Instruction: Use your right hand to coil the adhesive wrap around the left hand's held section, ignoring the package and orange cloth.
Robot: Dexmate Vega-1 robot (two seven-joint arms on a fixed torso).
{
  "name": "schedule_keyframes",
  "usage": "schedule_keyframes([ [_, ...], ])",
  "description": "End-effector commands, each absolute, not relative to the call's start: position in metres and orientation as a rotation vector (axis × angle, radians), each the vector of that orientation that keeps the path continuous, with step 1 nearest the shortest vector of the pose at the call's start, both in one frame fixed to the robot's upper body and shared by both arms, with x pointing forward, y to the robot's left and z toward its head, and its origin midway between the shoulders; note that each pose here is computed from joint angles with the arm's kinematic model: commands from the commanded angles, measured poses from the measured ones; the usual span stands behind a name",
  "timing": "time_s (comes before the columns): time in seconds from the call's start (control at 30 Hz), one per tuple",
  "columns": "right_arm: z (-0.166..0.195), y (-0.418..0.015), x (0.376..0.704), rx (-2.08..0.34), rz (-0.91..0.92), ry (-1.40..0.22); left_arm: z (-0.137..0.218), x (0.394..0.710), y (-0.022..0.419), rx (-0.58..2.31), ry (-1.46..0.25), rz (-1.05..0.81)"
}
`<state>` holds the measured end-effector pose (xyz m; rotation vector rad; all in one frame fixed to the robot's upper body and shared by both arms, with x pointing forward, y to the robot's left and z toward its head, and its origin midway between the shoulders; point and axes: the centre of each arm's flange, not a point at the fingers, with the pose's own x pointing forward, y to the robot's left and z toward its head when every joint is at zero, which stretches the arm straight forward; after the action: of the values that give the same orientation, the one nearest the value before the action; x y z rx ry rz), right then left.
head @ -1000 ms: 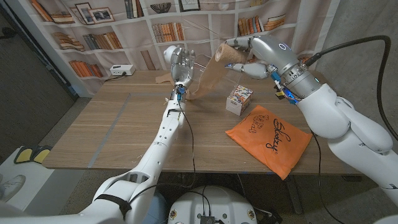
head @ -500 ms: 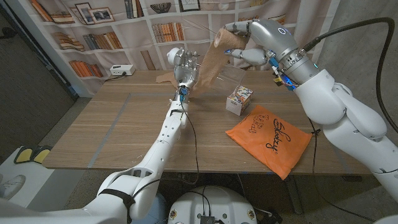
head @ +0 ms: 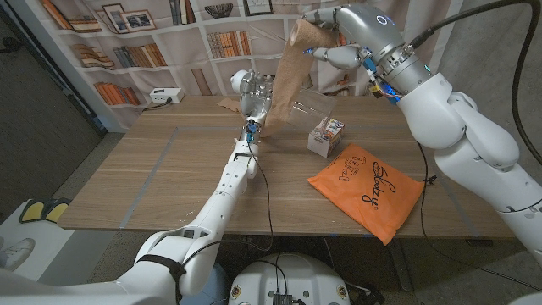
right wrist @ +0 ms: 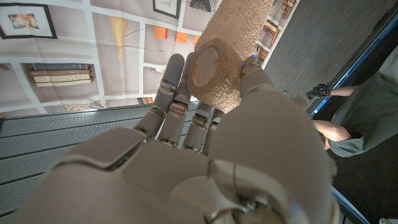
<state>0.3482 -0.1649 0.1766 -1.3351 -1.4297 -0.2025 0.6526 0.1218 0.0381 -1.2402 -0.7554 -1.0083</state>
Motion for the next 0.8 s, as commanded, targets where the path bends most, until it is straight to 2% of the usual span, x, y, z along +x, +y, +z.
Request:
schedule_keyframes([
  [0.03, 0.212, -0.167, 0.356, -1.356, -0.257, -1.453, 0.033, 0.646, 0.121, -1.24, -0.734, -1.051],
  [0.43, 0.243, -0.167, 0.374, -1.354, -0.278, -1.443, 0.035, 0.632, 0.121, -1.232, -0.742, -1.089],
  [0.8, 0.262, -0.18, 0.401, -1.371, -0.182, -1.4, 0.036, 0.623, 0.122, -1.237, -0.739, -1.113],
])
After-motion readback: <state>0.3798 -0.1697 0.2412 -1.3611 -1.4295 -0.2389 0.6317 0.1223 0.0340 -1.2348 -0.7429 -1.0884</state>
